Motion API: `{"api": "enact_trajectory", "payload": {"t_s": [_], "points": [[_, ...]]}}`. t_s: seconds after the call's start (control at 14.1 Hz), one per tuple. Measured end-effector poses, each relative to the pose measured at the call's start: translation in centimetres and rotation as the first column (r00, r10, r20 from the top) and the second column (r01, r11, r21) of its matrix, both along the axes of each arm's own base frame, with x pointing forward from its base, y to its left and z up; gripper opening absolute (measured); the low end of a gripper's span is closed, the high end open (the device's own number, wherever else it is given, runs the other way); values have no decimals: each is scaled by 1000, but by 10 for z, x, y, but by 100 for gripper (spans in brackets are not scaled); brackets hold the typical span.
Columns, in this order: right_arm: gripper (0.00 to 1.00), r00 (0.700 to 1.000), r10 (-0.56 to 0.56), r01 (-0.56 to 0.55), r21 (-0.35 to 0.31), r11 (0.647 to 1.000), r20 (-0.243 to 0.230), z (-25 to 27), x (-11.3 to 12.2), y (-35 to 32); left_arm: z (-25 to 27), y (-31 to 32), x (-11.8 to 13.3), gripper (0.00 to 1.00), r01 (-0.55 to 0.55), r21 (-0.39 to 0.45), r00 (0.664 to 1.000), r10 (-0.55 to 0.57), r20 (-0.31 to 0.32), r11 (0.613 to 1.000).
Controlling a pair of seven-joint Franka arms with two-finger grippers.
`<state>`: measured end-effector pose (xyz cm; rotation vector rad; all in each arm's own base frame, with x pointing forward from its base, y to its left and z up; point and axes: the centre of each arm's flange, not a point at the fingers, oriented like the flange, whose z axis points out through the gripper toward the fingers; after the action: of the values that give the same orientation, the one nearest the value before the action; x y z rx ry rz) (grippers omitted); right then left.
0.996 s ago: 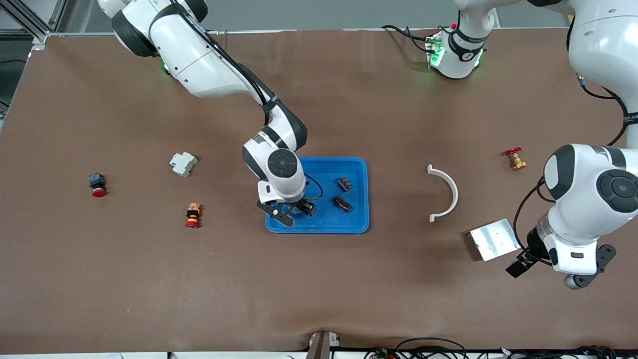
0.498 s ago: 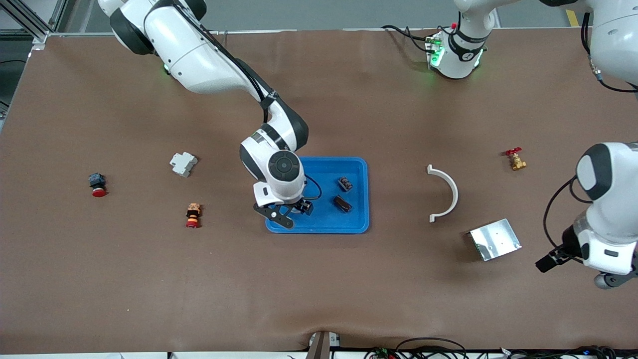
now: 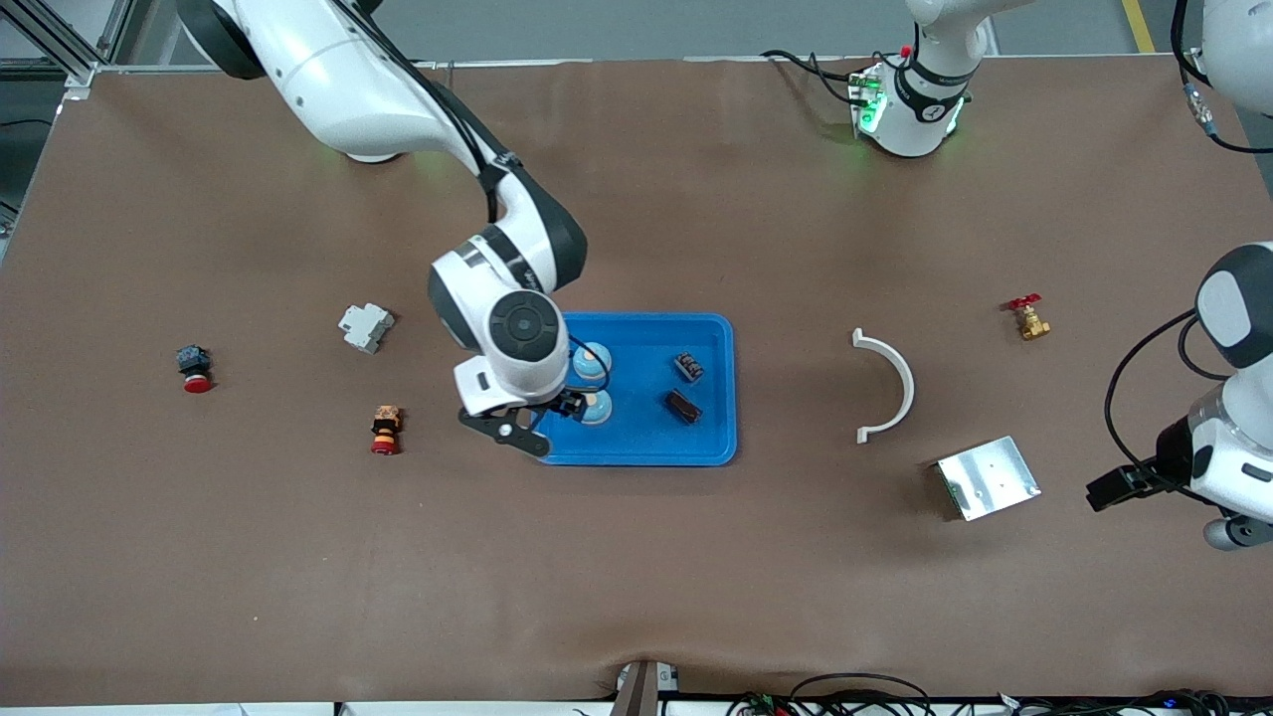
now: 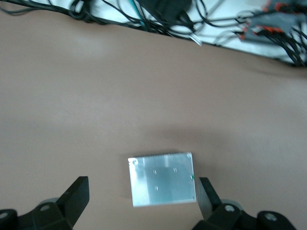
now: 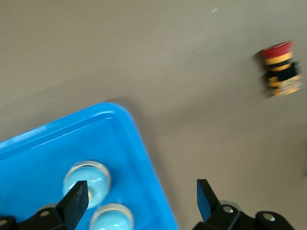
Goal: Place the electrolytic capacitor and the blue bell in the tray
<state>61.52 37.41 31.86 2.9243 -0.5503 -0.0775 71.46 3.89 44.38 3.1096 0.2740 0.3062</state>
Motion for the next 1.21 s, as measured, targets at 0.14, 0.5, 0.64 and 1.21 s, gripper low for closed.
{"api": "enact_trajectory", "payload": {"t_s": [0.14,0.5,0.64,1.21], "points": [[100,999,37,-37,-2,999,-10,27,5,-22,5,-4,-11,100,63,5,998,-63,-11,998],[100,997,73,-73,-1,997,-11,88,14,-105,27,-38,-43,100,132,-5,991,-132,-17,991],[100,994,106,-106,0,994,-23,118,18,-149,48,-45,-58,100,138,10,990,-138,2,990],[100,944,326,-325,39,945,-47,234,2,-322,119,-45,-98,100,122,61,989,-127,71,991]]}}
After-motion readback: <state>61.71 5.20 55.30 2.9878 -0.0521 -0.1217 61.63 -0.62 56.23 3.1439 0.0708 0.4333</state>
